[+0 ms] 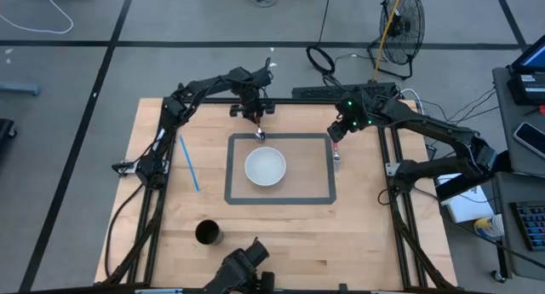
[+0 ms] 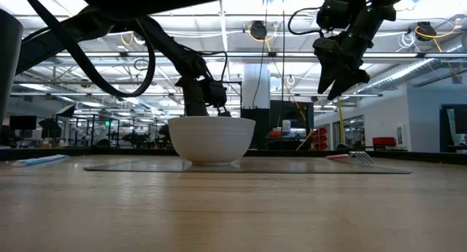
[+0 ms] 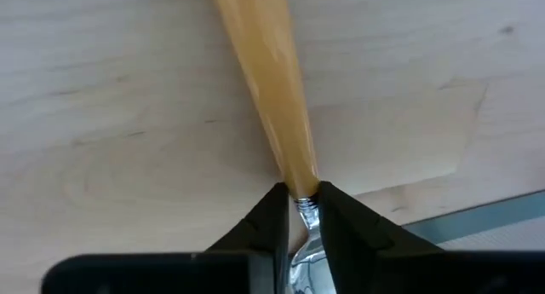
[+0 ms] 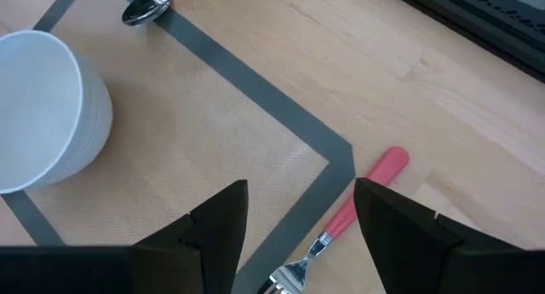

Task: Pick & Place Utensil
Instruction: Put the yellow spoon into the bowl on the table mat

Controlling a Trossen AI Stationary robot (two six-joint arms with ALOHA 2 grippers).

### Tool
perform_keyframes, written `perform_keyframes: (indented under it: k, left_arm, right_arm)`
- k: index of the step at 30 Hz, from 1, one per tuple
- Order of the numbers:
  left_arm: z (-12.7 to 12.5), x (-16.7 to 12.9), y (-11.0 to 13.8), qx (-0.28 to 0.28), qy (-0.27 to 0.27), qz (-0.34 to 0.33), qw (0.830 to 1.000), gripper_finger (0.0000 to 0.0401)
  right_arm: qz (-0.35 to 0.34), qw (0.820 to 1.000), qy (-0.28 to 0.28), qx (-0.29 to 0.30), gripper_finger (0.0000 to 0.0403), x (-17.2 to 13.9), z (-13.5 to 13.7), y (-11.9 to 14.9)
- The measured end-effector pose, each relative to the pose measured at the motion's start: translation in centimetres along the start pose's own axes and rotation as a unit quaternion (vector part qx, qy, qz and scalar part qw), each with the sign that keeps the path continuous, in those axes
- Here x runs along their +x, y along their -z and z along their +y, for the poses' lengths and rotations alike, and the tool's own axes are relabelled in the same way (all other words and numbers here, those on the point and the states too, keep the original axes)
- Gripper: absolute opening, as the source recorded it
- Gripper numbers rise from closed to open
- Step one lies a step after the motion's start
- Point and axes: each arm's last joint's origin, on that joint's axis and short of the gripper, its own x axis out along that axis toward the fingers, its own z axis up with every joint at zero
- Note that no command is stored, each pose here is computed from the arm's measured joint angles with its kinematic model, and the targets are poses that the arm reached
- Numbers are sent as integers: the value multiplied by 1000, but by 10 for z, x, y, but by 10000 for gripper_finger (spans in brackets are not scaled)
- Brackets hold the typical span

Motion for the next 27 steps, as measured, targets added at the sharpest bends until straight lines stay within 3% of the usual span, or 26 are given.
perform_keyframes:
  k: [20, 27]
  left_arm:
    - [1, 1, 3, 10, -12, 10, 1000, 70]
    - [2, 0, 3, 40, -26, 0, 999, 8]
  right_arm:
    - [0, 1000, 0, -10, 210, 0, 0, 0]
    - [0, 1000, 0, -14, 210, 0, 0, 0]
